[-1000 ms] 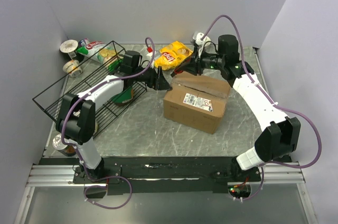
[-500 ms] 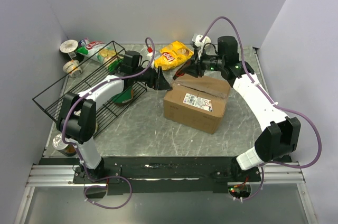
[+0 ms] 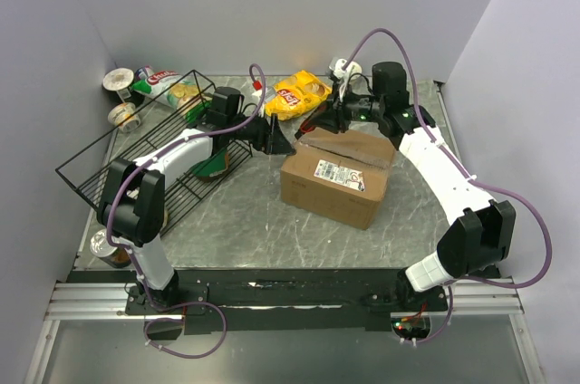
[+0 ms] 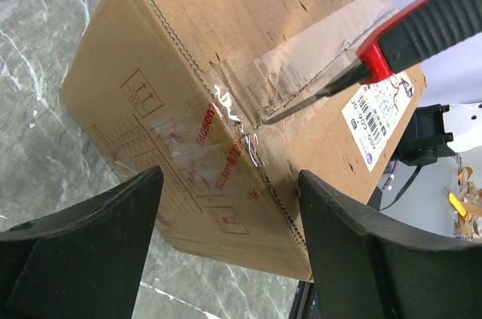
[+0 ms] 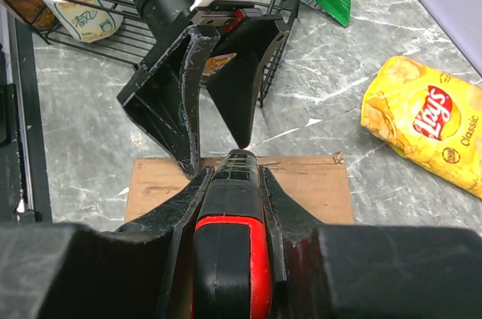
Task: Unpack the express box
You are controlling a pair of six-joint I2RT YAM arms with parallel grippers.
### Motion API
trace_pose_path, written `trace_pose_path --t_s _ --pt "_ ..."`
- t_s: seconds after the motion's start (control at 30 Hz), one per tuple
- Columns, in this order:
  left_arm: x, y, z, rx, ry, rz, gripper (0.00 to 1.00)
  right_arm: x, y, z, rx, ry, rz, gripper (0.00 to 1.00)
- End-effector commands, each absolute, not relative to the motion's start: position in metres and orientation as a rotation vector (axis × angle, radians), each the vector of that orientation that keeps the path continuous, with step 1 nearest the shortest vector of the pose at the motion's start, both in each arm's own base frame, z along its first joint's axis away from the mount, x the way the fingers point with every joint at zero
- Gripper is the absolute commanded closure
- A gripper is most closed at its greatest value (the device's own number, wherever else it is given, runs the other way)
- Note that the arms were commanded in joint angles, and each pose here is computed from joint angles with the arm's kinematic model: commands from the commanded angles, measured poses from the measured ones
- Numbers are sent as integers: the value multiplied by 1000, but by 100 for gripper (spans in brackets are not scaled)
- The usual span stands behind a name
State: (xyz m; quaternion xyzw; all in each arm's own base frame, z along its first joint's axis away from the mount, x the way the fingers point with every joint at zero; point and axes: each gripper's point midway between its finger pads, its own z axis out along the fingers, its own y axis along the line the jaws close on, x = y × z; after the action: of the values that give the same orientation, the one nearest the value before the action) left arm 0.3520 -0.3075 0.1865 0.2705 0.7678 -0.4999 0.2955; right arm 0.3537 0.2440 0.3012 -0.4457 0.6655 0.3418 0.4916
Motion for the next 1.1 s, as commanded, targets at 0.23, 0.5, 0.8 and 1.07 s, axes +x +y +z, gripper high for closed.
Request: trace_pose_path --t_s 0.23,0.5,0.8,1.07 --pt "352 -306 160 708 2114 -1295 23 352 253 328 -1114 1505 780 100" --pt "353 -307 160 707 2115 -1298 23 351 250 325 -1155 1479 705 100" --pt "354 -308 158 703 2120 -1300 23 352 252 323 -1160 1506 740 100" --pt "353 -308 157 704 2122 -1304 23 351 256 330 -1130 1506 786 100"
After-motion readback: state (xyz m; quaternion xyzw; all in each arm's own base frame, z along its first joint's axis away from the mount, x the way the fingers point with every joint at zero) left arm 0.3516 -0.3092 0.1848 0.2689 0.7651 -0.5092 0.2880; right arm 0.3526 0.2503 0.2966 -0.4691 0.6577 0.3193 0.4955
